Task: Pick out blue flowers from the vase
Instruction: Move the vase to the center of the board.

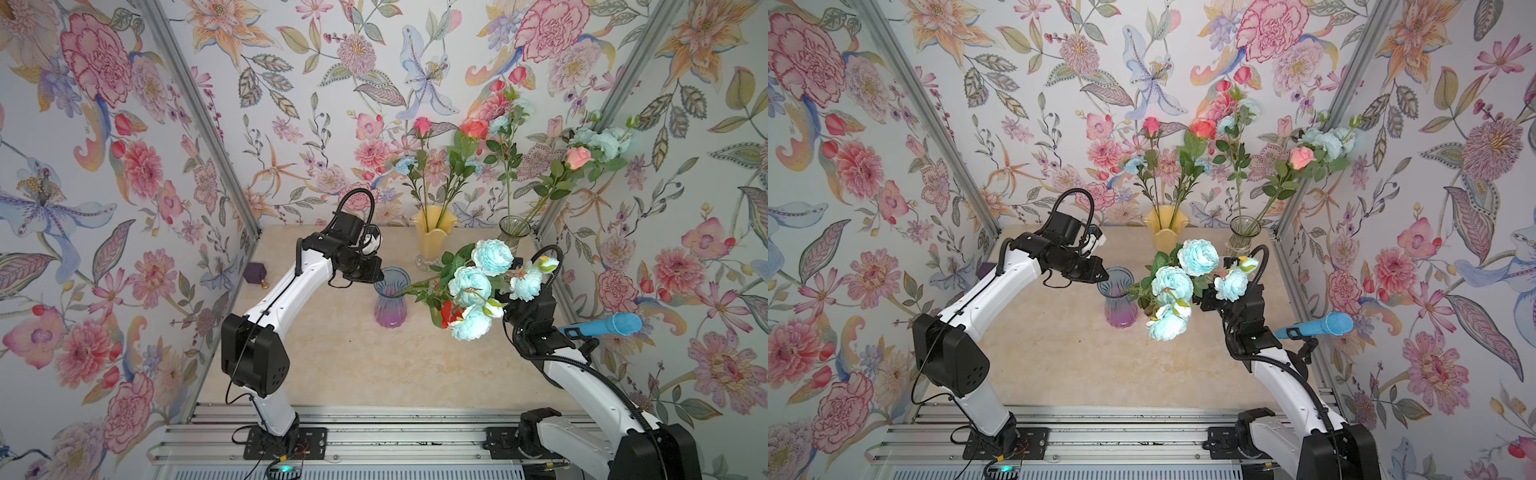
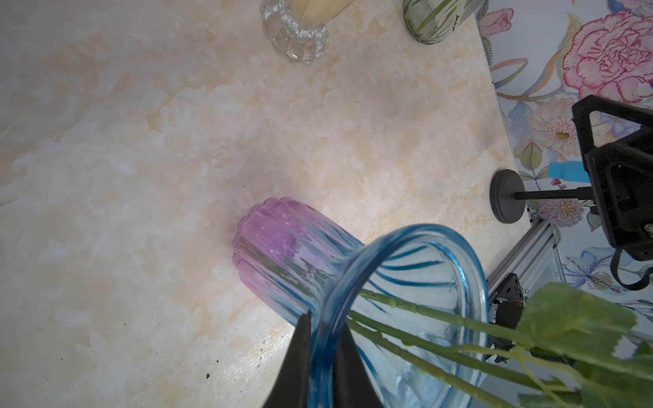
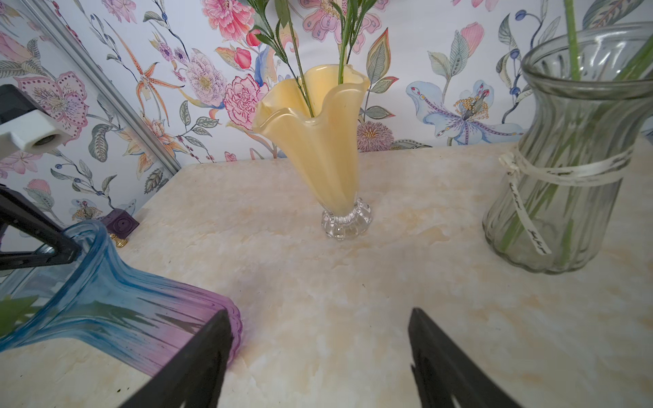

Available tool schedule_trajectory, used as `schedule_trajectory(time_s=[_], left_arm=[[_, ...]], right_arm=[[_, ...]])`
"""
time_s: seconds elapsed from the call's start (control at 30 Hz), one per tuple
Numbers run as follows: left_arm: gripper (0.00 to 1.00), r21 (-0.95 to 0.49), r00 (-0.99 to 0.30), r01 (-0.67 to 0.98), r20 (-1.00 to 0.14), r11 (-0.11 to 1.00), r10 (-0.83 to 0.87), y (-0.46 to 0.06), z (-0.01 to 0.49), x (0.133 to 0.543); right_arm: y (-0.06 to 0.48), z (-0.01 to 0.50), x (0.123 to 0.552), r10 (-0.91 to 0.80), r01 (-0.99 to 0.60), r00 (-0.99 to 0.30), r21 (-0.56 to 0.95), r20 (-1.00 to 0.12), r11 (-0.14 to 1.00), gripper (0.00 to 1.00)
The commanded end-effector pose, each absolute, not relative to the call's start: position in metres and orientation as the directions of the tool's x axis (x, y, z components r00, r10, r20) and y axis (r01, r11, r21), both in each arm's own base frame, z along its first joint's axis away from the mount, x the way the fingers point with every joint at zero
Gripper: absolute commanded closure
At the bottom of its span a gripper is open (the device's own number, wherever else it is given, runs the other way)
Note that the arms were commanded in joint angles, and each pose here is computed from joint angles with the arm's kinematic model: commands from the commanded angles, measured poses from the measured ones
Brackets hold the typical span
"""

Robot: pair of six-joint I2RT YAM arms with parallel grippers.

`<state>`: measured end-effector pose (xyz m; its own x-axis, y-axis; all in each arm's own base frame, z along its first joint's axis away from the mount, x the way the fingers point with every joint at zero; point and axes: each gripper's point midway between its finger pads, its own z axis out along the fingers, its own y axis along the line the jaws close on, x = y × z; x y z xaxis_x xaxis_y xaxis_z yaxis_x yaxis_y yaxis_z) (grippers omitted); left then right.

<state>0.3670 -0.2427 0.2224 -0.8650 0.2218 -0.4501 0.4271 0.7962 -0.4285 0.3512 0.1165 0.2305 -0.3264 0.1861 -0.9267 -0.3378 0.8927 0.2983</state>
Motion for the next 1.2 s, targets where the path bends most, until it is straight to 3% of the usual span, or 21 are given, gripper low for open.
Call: schedule_trajectory(time_s=[0.0,0.07,0.17,0.4,0.77,0.87,1.03,1.1,1.17], left_arm=[[1.0,-0.443,-0.824,0.467,-0.533,0.765,0.194,-0.255,0.255,0.383],[1.0,-0.434,-0.822,0.467,-0.534,0.771,0.197,-0.257,0.254,0.389],[0.82,-0.425,-0.811,0.474,-0.552,0.771,0.195,-0.26,0.258,0.399],[0.62,-0.413,-0.789,0.495,-0.582,0.764,0.197,-0.264,0.261,0.409],[0.47,-0.295,-0.71,0.486,-0.682,0.823,0.174,-0.246,0.261,0.42],[0.43,-0.231,-0.626,0.483,-0.766,0.845,0.148,-0.237,0.288,0.43],[0.36,-0.167,-0.359,0.456,-0.933,0.874,0.009,-0.225,0.362,0.444],[0.34,-0.152,-0.204,0.472,-0.977,0.868,-0.06,-0.22,0.395,0.426],[0.33,-0.125,-0.106,0.493,-0.991,0.861,-0.083,-0.218,0.397,0.403]], right_arm=[[0.117,0.246,0.354,0.205,-0.349,-0.305,0.31,-0.93,0.884,0.19],[0.117,0.246,0.355,0.207,-0.348,-0.305,0.311,-0.93,0.884,0.19],[0.116,0.245,0.355,0.208,-0.346,-0.306,0.312,-0.929,0.885,0.19],[0.116,0.245,0.354,0.209,-0.346,-0.304,0.312,-0.93,0.885,0.19],[0.114,0.248,0.349,0.209,-0.345,-0.283,0.303,-0.936,0.888,0.19],[0.115,0.25,0.347,0.205,-0.351,-0.271,0.295,-0.941,0.889,0.2],[0.119,0.253,0.339,0.191,-0.37,-0.267,0.284,-0.944,0.884,0.21],[0.114,0.254,0.334,0.202,-0.353,-0.252,0.284,-0.946,0.891,0.21],[0.107,0.256,0.329,0.219,-0.332,-0.229,0.288,-0.949,0.898,0.2]])
